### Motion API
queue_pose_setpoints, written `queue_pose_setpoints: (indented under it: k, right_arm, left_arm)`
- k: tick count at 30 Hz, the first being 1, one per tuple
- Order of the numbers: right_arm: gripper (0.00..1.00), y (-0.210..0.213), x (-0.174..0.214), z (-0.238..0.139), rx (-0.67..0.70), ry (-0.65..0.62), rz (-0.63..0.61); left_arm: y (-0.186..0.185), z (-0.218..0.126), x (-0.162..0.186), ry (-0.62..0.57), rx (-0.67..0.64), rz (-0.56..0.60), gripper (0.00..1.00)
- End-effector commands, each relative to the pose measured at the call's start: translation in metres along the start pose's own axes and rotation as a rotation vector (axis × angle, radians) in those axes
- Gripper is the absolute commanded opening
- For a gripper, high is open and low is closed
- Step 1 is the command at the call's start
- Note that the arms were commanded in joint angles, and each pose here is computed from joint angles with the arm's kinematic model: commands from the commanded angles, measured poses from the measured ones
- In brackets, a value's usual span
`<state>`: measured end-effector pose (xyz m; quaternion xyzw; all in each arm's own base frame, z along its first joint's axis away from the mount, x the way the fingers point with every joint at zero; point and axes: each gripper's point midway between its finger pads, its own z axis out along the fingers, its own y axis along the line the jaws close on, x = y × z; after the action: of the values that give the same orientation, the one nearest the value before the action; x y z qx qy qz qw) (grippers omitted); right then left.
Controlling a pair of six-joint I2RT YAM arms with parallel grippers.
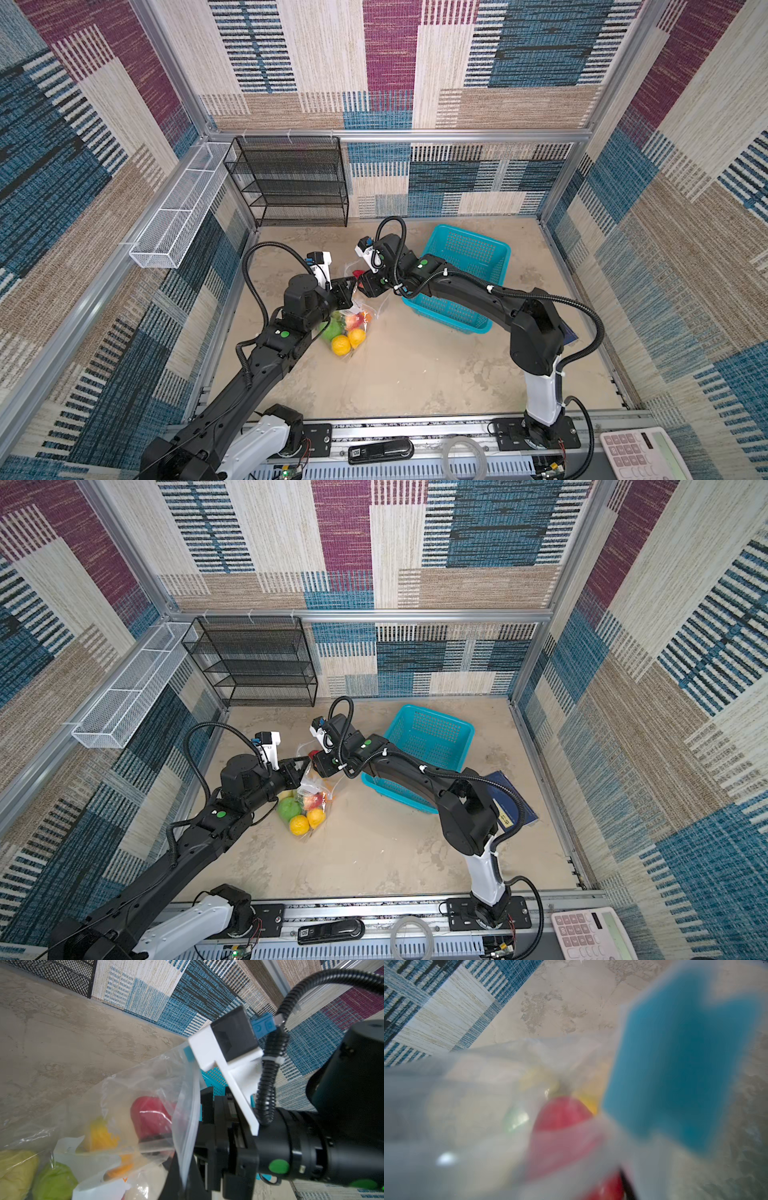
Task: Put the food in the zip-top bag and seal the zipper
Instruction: 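Carry the red-and-yellow apple over the bag mouth and release it, then move the right gripper to the bag's zipper edge near the blue slider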
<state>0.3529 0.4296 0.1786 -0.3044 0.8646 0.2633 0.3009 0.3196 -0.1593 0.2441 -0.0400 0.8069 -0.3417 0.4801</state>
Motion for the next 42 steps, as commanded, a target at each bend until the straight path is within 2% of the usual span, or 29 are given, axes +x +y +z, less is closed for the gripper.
queue_pose_setpoints:
  k: [1,8,13,18,21,28,30,34,42]
  right_arm:
    - [0.52,-0.001,-0.009,0.002,0.027,-0.036,-0.006]
    - [0.68,0.008,-0.026,-0.02,0.005,-0.088,-0.032]
    - [0.75,0.014,-0.049,-0.052,0.016,-0.165,-0.075]
    - [0.76,0.005,-0.067,-0.077,0.077,-0.216,-0.111]
    - [0.73,-0.008,-0.071,-0.079,0.103,-0.218,-0.106]
    - [0.51,-0.022,-0.073,-0.064,0.07,-0.187,-0.073]
    - [0.47,-0.02,-0.069,-0.06,0.042,-0.167,-0.073]
    - [0.47,-0.006,-0.059,-0.062,-0.043,-0.149,-0.099]
    - [0.46,0.0,-0.043,-0.055,-0.095,-0.109,-0.104]
  left_arm:
    - [-0.003,-0.001,-0.004,-0.02,0.013,-0.009,0.0]
    - [-0.001,-0.002,-0.004,-0.024,0.008,-0.01,0.0]
    - [0.0,-0.005,-0.005,-0.03,0.0,0.0,0.0]
    - [0.0,-0.008,-0.006,-0.034,-0.008,0.013,0.0]
    - [-0.001,-0.009,-0.006,-0.033,-0.006,0.013,0.0]
    - [0.0,-0.01,-0.003,-0.023,-0.005,0.011,0.0]
    - [0.0,-0.01,-0.002,-0.021,-0.007,0.011,0.0]
    - [0.001,-0.01,-0.002,-0.021,-0.013,0.019,0.0]
    - [0.001,-0.006,-0.002,-0.012,-0.009,0.018,0.0]
